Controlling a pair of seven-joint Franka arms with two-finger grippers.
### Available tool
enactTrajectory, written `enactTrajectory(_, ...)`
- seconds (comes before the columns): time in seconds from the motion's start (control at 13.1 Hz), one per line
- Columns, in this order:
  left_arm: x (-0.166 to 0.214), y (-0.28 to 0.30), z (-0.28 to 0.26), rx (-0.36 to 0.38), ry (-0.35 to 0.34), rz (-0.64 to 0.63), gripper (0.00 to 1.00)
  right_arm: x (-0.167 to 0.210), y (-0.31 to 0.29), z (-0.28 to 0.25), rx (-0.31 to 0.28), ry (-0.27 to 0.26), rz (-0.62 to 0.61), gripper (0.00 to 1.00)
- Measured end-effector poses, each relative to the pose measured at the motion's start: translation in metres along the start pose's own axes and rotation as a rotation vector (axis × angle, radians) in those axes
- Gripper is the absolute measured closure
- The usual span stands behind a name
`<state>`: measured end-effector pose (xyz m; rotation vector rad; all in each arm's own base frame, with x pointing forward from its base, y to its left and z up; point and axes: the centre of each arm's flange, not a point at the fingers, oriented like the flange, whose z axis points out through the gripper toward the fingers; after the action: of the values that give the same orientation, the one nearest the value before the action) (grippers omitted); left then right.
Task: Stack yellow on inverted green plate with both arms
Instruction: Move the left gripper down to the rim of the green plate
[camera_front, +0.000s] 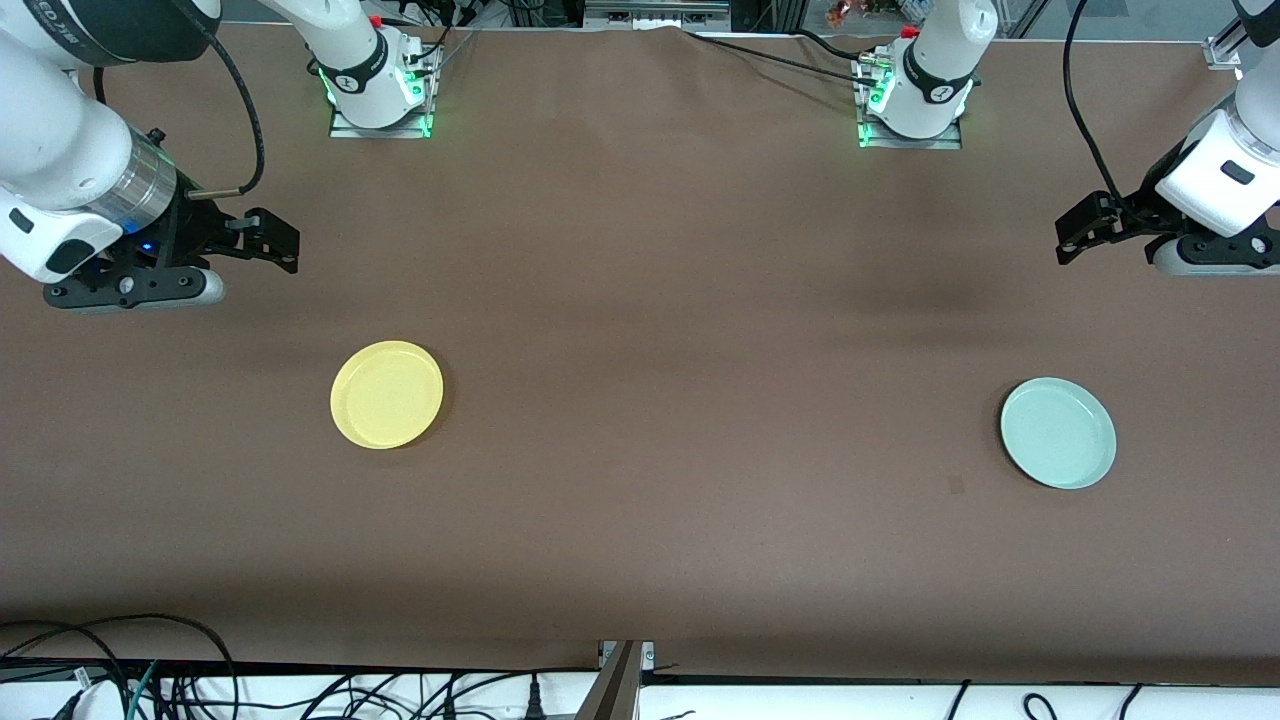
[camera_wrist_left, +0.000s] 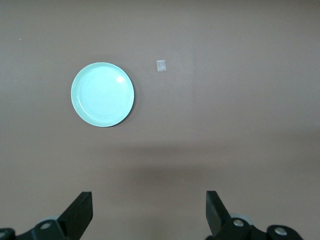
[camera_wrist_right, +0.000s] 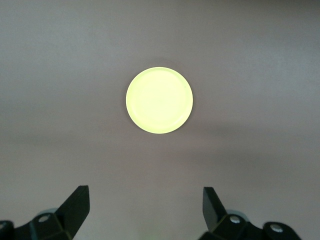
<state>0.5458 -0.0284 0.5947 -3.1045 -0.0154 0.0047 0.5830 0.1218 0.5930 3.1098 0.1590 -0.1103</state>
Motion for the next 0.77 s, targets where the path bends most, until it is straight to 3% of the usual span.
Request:
enactTrajectory(0.38,-0.001,-0.007,0.002,0.001,-0.014,-0.012,0.00,-0.015,0.002,-0.013,0.001,-0.019,0.000,0.00)
enactTrajectory(0.61,-0.008,-0.007,0.022,0.010,-0.148,-0.011,0.00,-0.023,0.003,-0.027,0.005,0.003,-0.002,0.00)
enactTrajectory(0.77,-0.005,-0.008,0.034,0.010,-0.180,0.007,0.00,-0.023,0.004,-0.029,0.008,0.018,0.000,0.00)
